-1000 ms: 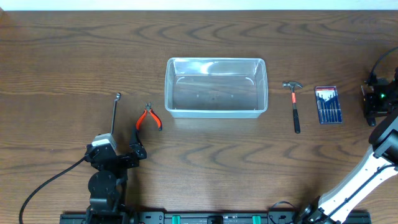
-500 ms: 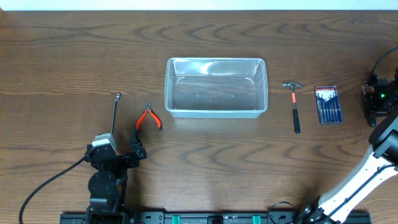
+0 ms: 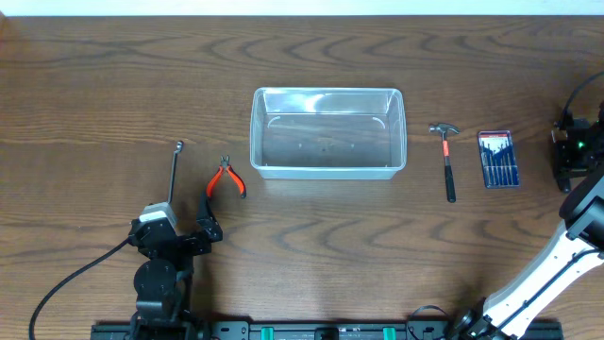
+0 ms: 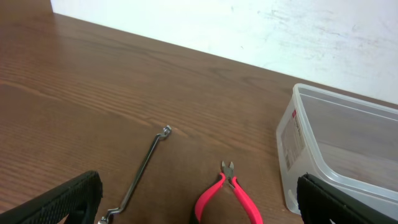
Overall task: Pack container
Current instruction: 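Lift the screwdriver and carry it over the clear container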
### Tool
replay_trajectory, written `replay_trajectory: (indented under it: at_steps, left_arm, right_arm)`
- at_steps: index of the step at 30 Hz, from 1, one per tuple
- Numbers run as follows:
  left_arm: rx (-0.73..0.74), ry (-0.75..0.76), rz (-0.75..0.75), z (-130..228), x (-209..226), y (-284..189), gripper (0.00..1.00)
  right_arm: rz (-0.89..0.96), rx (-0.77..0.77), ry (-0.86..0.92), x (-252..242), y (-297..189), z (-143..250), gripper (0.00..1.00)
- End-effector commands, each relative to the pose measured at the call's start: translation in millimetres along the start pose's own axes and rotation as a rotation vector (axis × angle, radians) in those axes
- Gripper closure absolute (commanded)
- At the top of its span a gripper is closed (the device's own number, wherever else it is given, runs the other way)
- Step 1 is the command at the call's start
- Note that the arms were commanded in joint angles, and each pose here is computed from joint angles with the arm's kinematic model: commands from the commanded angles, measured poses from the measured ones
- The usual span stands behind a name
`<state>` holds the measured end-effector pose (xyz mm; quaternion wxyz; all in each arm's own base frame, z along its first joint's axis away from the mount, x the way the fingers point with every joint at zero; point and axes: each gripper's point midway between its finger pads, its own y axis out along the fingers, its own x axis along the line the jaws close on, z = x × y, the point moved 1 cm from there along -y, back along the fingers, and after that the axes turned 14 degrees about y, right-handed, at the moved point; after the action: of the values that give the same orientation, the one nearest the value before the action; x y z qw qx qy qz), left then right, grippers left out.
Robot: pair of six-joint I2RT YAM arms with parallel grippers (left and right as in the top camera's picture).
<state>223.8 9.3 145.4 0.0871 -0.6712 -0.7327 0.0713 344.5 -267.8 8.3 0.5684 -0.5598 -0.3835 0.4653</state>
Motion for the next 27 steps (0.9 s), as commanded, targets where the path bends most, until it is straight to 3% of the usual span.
replay_trajectory:
  at_steps: [1,20,27]
  left_arm:
    - [0.028,0.020,-0.004,12.3,-0.1,2.6,0.02]
    - [0.028,0.020,-0.004,12.3,-0.1,2.6,0.02]
    - [0.028,0.020,-0.004,12.3,-0.1,2.6,0.02]
  right_arm:
    - [-0.007,-0.006,0.000,10.3,1.0,-9.9,0.99]
    - [-0.009,-0.269,-0.159,76.4,-134.6,-76.1,0.99]
    - [-0.009,-0.306,-0.212,102.7,-153.8,-79.2,0.99]
